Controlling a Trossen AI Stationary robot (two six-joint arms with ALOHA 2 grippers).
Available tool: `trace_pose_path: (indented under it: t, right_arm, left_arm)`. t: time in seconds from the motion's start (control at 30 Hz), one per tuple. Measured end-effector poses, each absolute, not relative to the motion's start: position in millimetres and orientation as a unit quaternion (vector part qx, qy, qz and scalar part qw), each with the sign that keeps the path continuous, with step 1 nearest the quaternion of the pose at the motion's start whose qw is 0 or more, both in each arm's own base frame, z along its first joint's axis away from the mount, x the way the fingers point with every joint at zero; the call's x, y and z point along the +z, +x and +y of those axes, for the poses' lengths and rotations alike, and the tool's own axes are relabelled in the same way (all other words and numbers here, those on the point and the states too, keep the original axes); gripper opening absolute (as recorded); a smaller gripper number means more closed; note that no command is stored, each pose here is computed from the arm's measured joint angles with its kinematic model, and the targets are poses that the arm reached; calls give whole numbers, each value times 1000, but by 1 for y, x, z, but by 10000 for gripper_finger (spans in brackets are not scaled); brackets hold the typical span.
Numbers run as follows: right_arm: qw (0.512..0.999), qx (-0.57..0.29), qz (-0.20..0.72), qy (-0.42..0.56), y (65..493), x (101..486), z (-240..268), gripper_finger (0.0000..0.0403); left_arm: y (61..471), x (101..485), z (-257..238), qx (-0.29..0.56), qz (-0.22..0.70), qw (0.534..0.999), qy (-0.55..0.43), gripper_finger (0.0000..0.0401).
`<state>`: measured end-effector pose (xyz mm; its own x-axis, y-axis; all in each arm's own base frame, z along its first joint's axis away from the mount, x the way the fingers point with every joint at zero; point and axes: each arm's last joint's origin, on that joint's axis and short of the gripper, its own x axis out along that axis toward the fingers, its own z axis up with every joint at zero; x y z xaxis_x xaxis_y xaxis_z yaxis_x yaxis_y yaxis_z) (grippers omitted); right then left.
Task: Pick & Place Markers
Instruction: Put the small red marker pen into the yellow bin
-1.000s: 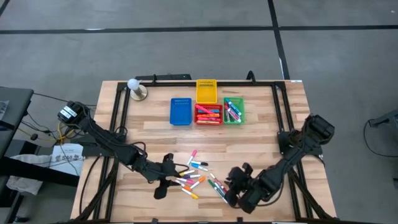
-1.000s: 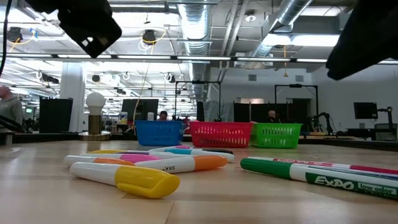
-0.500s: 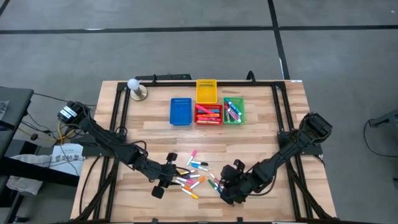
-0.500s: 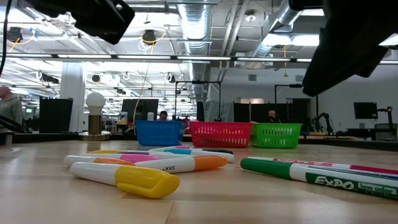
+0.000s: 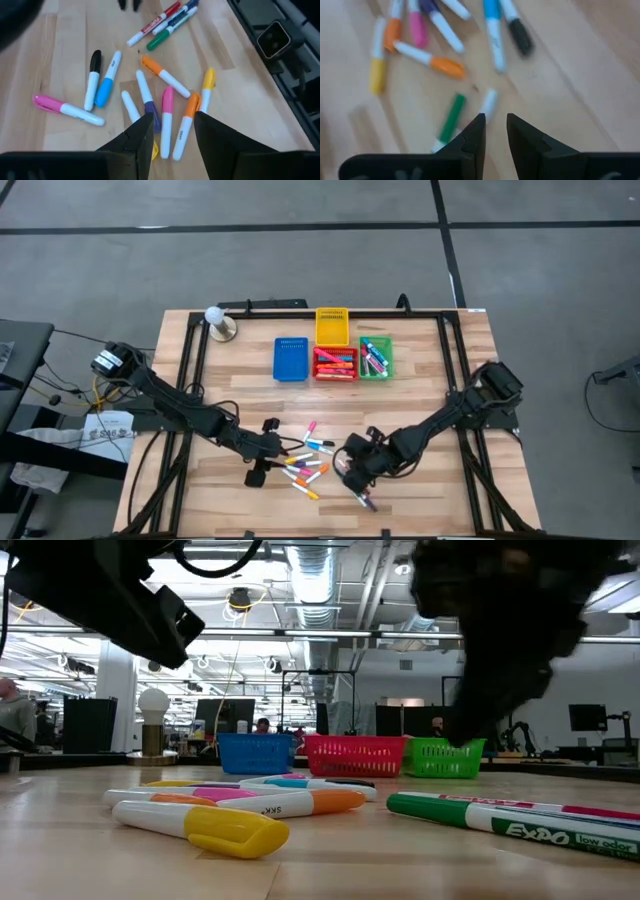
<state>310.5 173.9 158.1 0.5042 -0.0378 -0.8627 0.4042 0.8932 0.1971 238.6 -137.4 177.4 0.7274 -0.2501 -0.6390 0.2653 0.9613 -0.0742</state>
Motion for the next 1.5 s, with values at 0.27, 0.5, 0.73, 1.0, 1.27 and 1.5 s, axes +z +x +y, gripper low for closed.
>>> trace_pose_path:
  t: [0.27,0.5,0.73,1.0,1.27,1.5]
  right_arm:
    - [847,-128,474,203,323,144,171,70]
    - [843,-119,487,194,325,132,173,70]
    - [841,-105,491,200,327,128,175,70]
    - [836,-99,506,188,327,123,174,70]
    - [825,-112,523,183,329,108,172,70]
    - [821,-118,530,178,327,107,171,16]
  left_arm:
    - [231,177,-129,-113,335,935,9,140]
    - [231,180,-127,-102,320,942,7,140]
    - [232,180,-127,-100,317,943,6,140]
    - [232,181,-127,-98,313,945,5,140]
    - [233,182,-127,-97,308,946,-1,140]
    - [233,183,-127,-95,306,947,-12,140]
